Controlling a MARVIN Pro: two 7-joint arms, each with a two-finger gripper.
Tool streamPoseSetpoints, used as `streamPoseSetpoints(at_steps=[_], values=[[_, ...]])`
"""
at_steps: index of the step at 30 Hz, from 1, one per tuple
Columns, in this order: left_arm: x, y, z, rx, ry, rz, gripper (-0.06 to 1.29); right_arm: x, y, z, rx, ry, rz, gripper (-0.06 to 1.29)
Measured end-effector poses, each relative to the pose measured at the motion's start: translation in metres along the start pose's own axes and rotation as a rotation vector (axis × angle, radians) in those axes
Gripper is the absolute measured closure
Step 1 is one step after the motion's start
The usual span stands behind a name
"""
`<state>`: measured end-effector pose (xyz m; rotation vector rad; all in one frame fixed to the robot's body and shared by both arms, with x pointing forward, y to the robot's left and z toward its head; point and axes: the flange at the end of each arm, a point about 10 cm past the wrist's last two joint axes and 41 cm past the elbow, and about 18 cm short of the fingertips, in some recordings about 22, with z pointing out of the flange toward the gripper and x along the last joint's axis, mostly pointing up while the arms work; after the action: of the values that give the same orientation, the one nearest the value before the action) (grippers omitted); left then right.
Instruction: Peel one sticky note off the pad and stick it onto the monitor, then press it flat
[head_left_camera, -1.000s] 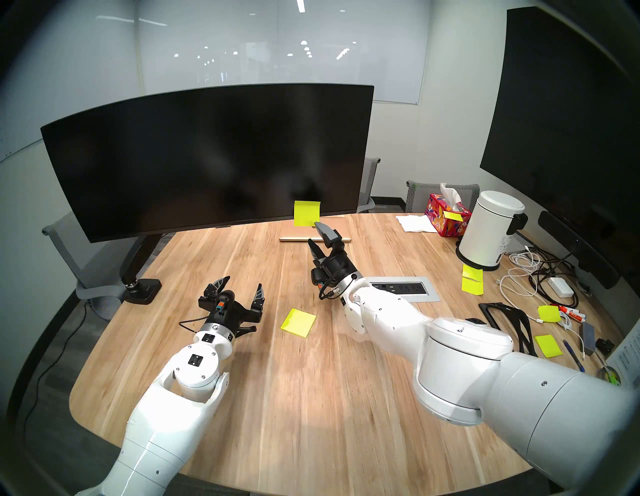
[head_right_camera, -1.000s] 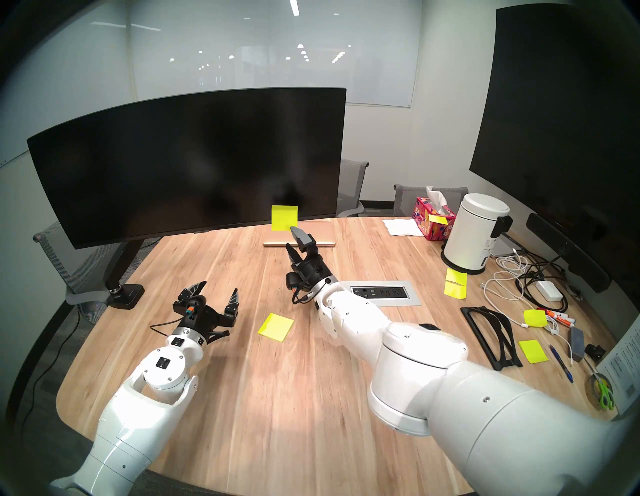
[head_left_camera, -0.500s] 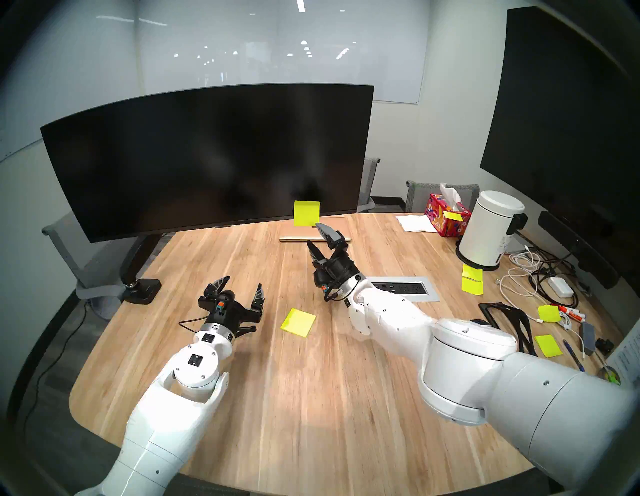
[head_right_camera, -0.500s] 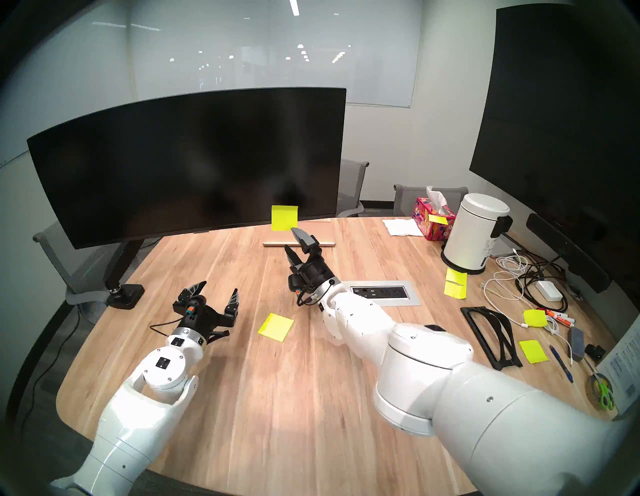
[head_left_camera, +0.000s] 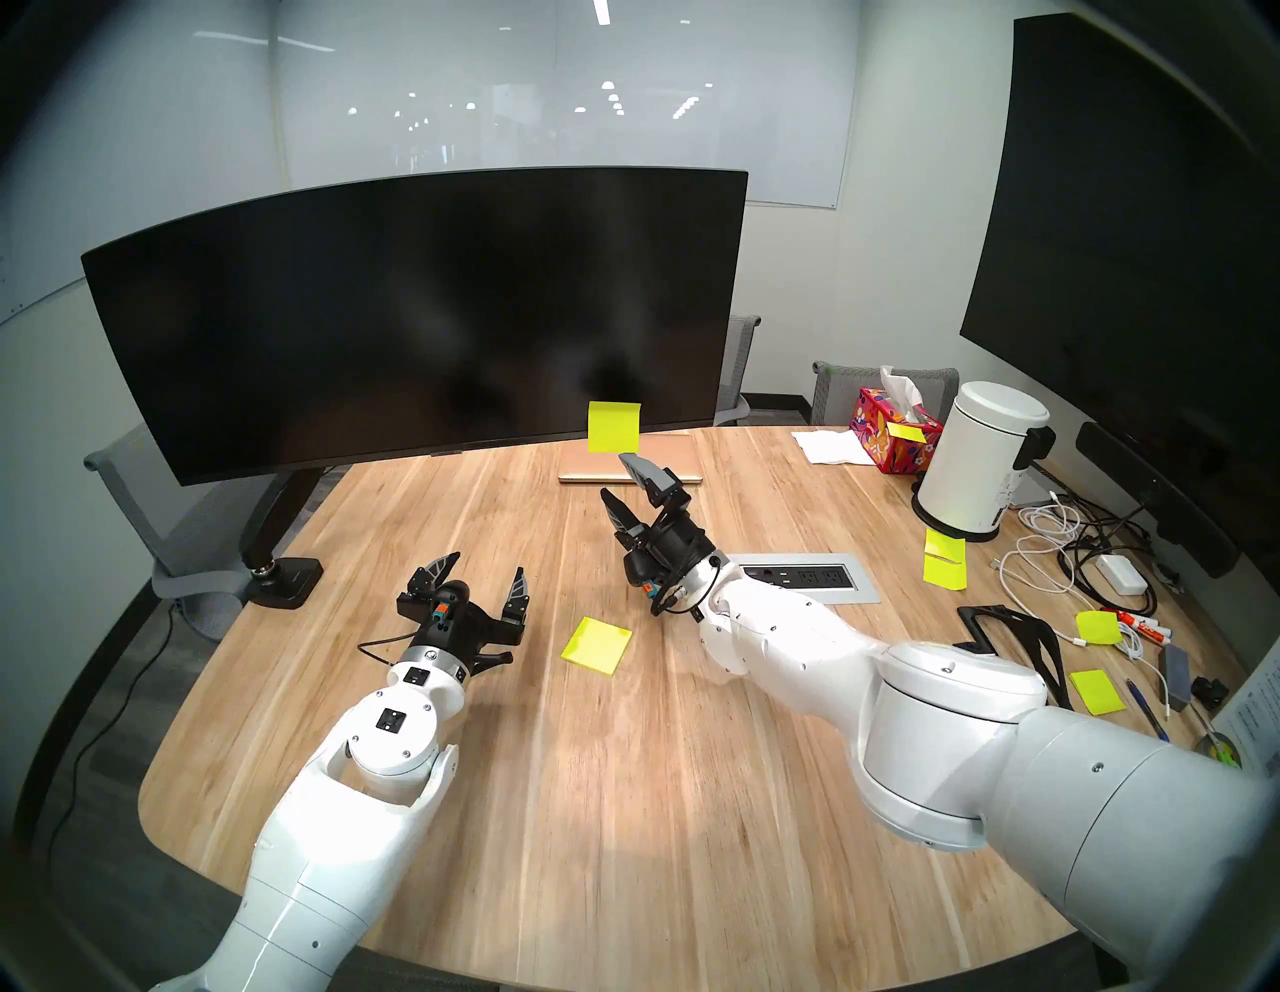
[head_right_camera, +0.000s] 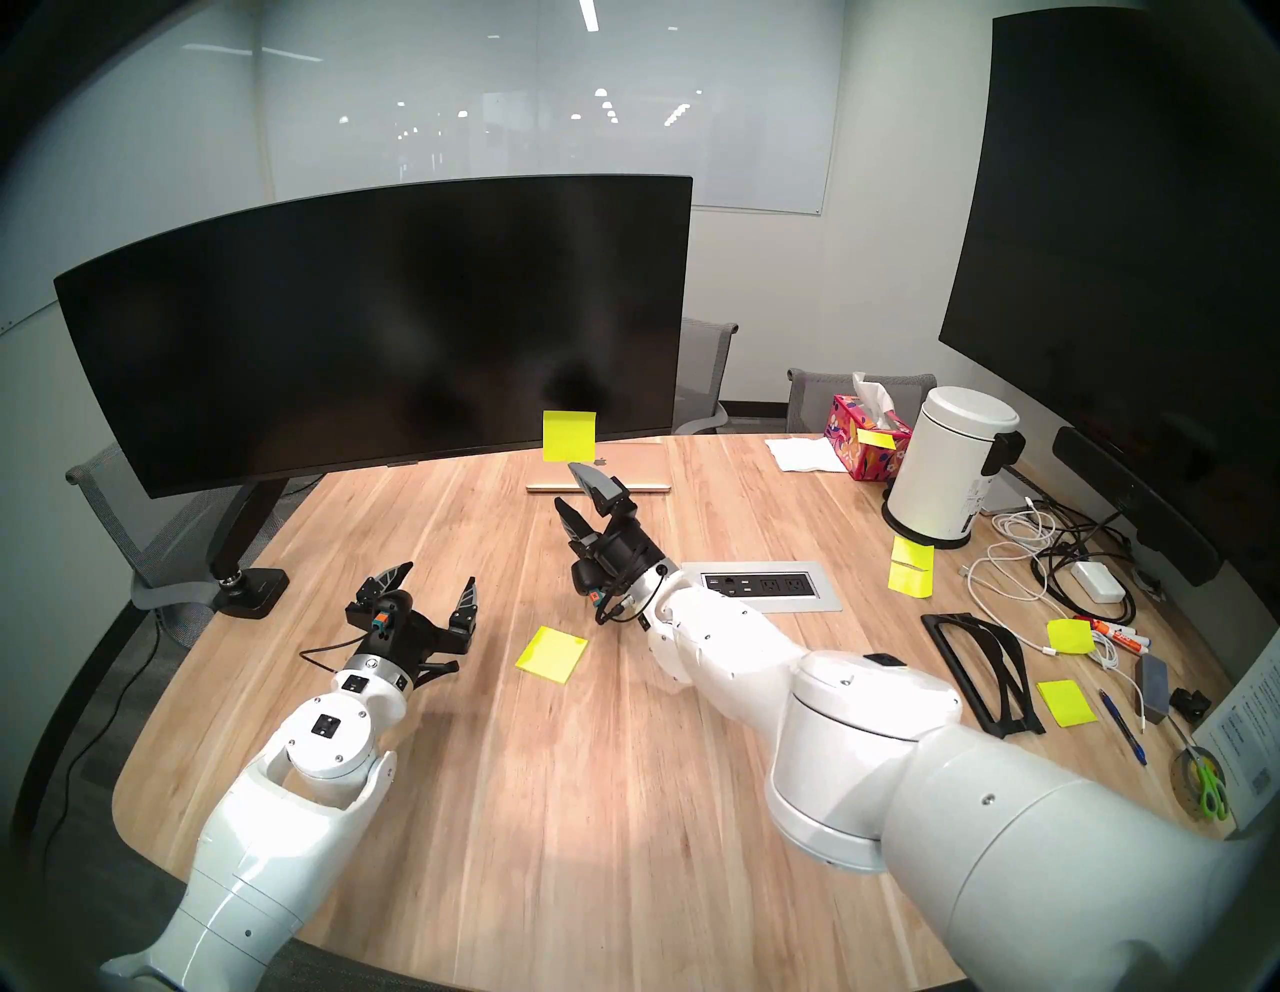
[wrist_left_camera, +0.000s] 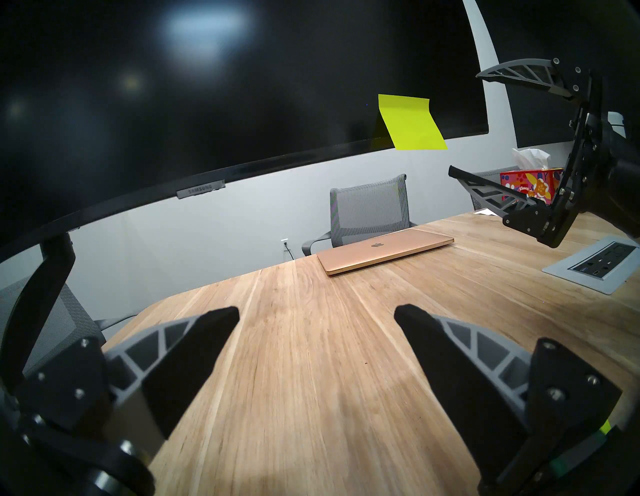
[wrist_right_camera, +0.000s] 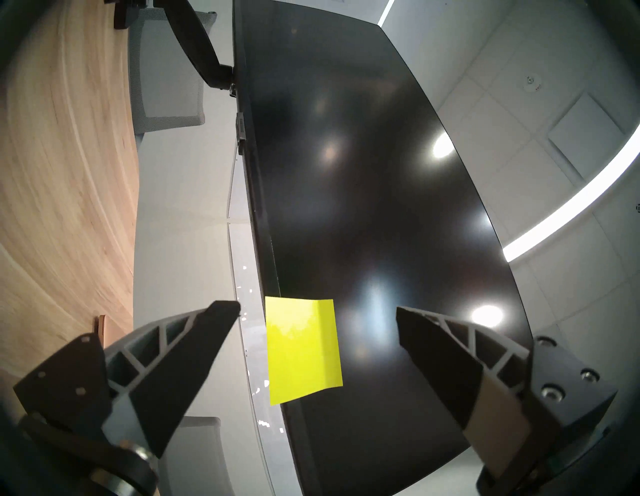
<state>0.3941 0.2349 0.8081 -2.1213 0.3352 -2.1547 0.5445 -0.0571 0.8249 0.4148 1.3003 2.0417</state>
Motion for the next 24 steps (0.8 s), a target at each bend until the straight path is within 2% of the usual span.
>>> streamPoseSetpoints(at_steps=[10, 24], values=[[0.0, 0.0, 0.0, 0.0, 0.0, 0.0, 0.0, 0.005, 0.004, -0.006, -0.026, 0.027, 0.014, 0.0], [0.0, 0.0, 0.0, 0.0, 0.0, 0.0, 0.0, 0.012, 0.008, -0.037, -0.029, 0.044, 0.048, 0.0]])
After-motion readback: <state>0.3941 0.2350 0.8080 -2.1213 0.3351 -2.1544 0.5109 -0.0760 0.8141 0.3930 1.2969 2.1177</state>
